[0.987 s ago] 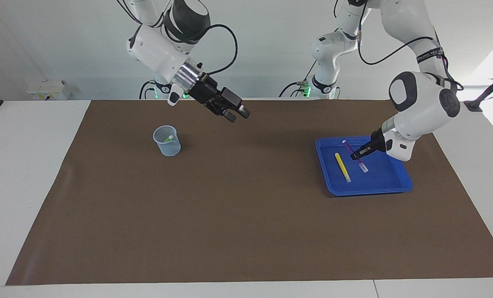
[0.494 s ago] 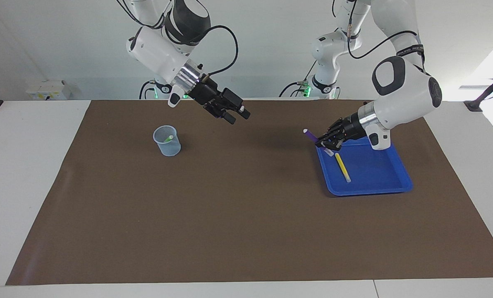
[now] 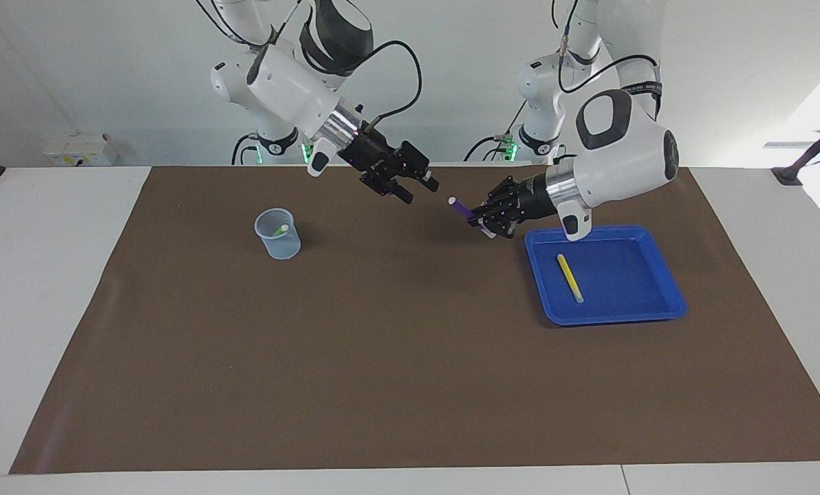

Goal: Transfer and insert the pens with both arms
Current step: 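Pass the purple pen from the left gripper to the right gripper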

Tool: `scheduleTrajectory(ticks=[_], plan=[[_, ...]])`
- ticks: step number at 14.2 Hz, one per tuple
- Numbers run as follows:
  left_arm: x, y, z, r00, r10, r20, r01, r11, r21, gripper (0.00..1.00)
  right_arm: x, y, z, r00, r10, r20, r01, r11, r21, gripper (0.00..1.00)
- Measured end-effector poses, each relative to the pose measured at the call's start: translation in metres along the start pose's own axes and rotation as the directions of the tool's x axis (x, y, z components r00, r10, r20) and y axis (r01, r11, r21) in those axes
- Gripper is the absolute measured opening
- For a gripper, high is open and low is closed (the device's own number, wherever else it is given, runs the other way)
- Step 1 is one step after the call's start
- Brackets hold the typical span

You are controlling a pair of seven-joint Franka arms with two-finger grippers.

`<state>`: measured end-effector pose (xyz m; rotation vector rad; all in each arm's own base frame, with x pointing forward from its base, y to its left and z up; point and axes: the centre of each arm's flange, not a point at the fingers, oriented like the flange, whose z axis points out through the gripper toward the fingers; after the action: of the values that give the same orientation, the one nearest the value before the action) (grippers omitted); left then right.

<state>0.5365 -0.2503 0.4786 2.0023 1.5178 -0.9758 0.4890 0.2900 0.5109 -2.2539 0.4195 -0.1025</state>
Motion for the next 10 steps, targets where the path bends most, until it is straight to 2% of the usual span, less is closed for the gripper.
scheduleTrajectory(ticks=[3, 7, 8, 10], plan=[[-0.008, -0.013, 0.014, 0.998, -0.043, 0.046, 0.044, 0.998, -0.032, 0.17, 0.001, 0.002, 0.003, 0.999, -0.042, -0.005, 0.042, 0.999, -0.027, 0.74], [-0.024, -0.031, 0.037, 0.997, -0.073, 0.026, 0.075, 0.994, -0.082, 0.17, 0.002, -0.001, 0.002, 0.999, -0.048, -0.011, 0.048, 0.999, -0.024, 0.72], [-0.027, -0.034, 0.040, 0.997, -0.077, 0.021, 0.079, 0.992, -0.095, 0.17, 0.002, -0.001, 0.002, 0.999, -0.049, -0.012, 0.049, 0.999, -0.024, 0.67], [-0.029, -0.037, 0.041, 0.996, -0.084, 0.020, 0.086, 0.991, -0.105, 0.17, 0.002, -0.001, 0.003, 0.999, -0.053, -0.012, 0.052, 0.998, -0.026, 0.63]])
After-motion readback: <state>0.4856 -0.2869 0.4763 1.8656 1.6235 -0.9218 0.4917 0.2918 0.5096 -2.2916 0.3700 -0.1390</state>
